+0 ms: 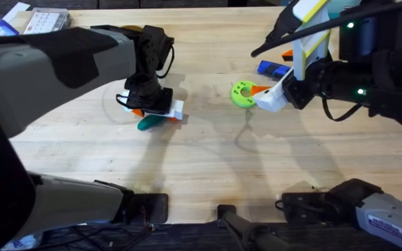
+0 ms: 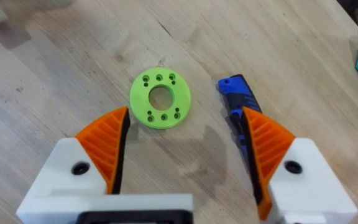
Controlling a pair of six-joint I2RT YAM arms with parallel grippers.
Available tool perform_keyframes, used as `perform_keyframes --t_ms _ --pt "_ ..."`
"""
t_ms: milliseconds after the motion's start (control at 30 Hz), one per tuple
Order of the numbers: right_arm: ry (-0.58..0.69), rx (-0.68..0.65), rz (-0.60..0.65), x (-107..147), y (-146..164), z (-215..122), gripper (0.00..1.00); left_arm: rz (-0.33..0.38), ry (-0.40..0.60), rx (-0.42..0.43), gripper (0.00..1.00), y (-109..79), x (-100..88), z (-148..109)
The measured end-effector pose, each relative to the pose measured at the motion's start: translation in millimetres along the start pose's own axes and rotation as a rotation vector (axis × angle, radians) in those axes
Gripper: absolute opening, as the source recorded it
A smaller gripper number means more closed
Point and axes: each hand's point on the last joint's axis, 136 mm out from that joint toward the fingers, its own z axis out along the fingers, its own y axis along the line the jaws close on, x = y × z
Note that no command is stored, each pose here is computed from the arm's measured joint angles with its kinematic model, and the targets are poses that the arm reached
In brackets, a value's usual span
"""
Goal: Pick up the gripper from the table and insert it into the empty holder that is missing its gripper. Then pick up a screw, insert it into the mounting hole, and use the screwdriver to tighten it. Finally, clean up the table by picking up the vegetable and placing it into the bucket.
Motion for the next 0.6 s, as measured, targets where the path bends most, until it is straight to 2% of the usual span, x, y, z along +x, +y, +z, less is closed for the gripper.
perform_keyframes --t_ms 100,333,500,600 --pt "0.011 -0.005 0.001 3 1 0 0.976 0.012 0.013 0.007 0.817 -1.2 2.5 1" --pt "0.027 -0.012 0.001 6 3 0 0.976 0.144 0.089 0.061 0.818 -8.6 20.7 0" --pt "0.035 -0.015 0.002 8 4 0 0.976 0.289 0.114 0.079 0.818 -9.4 28.1 0" --pt "0.035 -0.015 0.002 8 4 0 0.976 0.377 0.095 0.076 0.818 -8.7 24.3 0"
